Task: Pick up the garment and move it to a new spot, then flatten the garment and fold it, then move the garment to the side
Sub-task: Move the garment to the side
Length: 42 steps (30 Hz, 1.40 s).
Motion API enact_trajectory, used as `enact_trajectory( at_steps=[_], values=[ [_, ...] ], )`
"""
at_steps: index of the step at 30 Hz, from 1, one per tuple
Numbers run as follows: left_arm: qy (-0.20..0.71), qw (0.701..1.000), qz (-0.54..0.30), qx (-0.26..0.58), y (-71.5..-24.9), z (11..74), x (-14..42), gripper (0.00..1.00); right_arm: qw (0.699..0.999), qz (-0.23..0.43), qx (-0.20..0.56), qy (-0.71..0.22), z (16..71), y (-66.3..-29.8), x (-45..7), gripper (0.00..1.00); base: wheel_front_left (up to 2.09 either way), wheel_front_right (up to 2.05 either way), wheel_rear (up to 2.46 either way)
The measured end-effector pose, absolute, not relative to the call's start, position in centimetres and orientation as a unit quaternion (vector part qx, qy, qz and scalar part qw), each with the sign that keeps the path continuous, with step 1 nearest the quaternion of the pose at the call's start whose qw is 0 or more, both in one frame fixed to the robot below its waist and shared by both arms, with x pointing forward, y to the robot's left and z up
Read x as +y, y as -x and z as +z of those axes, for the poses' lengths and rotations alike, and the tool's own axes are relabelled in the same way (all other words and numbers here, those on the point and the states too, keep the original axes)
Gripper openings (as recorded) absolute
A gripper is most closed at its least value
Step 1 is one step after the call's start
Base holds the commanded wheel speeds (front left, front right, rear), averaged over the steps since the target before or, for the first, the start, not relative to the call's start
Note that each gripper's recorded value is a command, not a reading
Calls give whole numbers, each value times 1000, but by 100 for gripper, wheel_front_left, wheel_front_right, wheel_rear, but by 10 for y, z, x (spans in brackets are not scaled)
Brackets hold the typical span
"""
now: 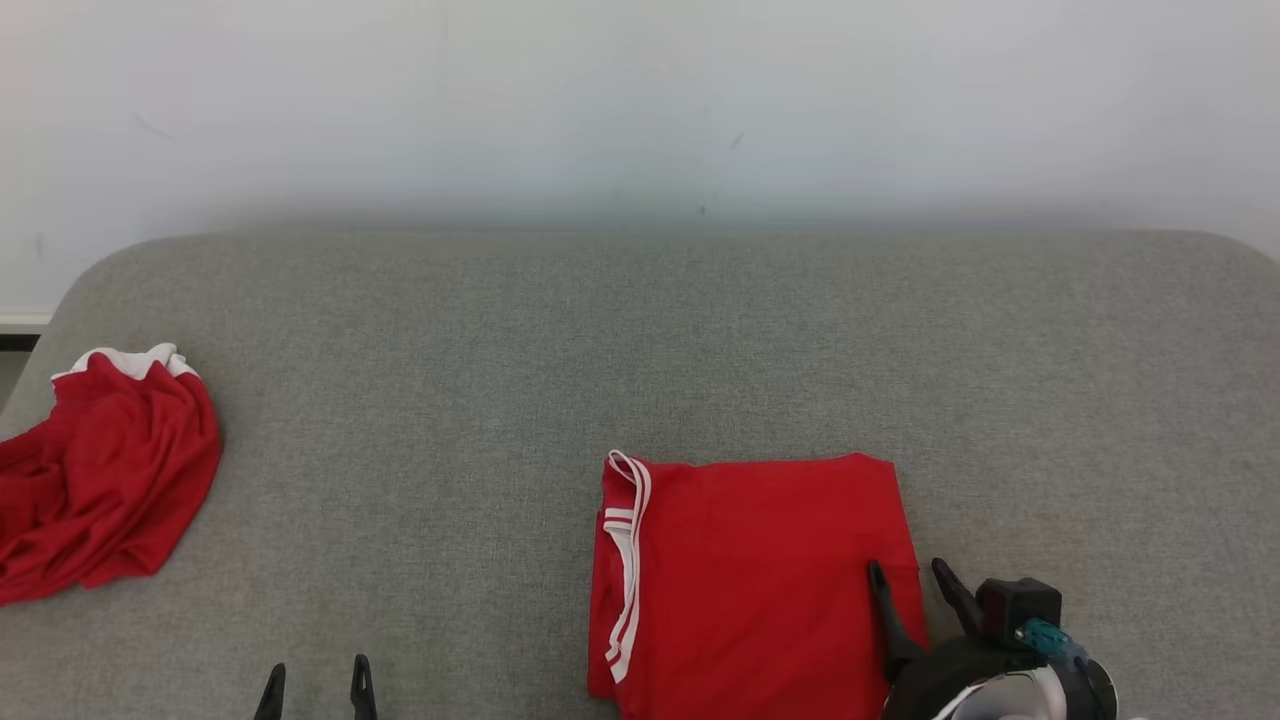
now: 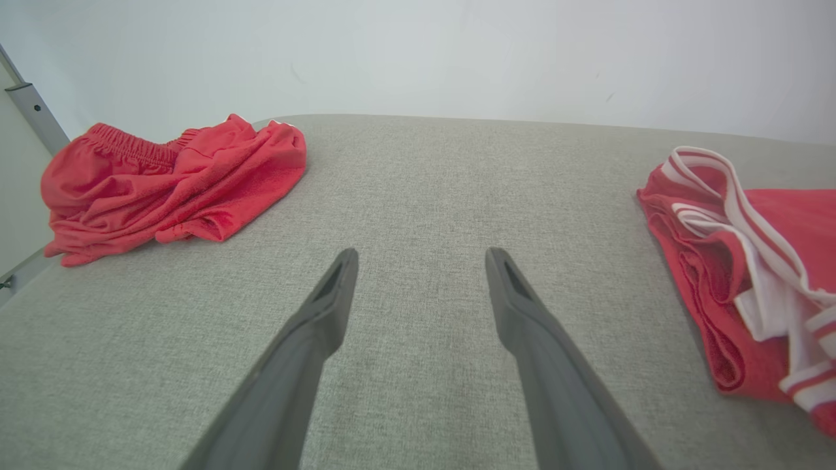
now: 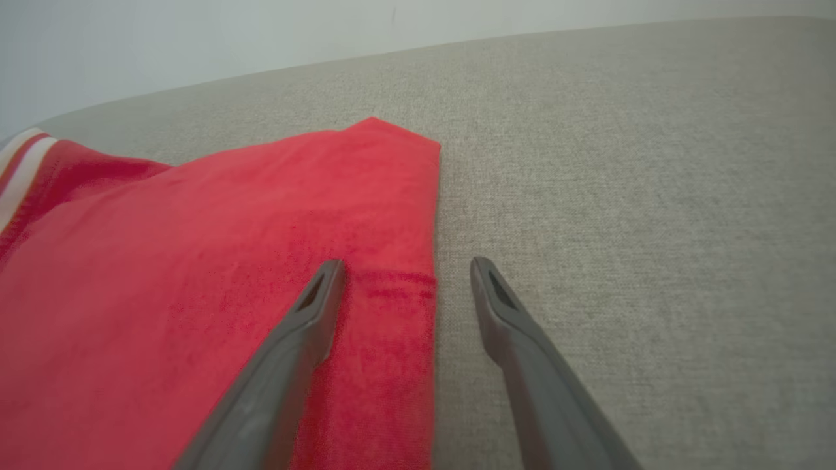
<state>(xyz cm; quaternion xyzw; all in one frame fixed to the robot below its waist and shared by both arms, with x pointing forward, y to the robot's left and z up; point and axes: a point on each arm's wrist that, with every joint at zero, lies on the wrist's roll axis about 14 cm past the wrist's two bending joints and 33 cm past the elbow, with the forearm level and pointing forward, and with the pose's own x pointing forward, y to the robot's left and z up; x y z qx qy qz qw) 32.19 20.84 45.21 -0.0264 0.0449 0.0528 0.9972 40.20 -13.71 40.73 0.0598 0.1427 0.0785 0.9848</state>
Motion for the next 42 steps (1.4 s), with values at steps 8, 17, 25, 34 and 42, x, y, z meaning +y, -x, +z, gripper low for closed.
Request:
enact_trajectory(
  at_steps=[8,17,25,34,42],
  values=[
    [28,997,50,47,-325,451,207,100,975,84,197,-66,385,-406,-128,100,0,0,0],
    [33,997,50,44,-322,452,205,100,965,104,224,-84,382,-406,-110,0,0,0,0],
    [35,997,43,53,-328,448,200,100,976,102,186,-54,409,-445,-130,0,0,0,0],
    [26,998,12,48,-361,449,188,100,986,86,143,9,442,-506,-174,0,0,0,0],
    [11,999,-26,30,-401,454,174,100,986,61,134,76,450,-549,-224,0,0,0,0]
  ],
)
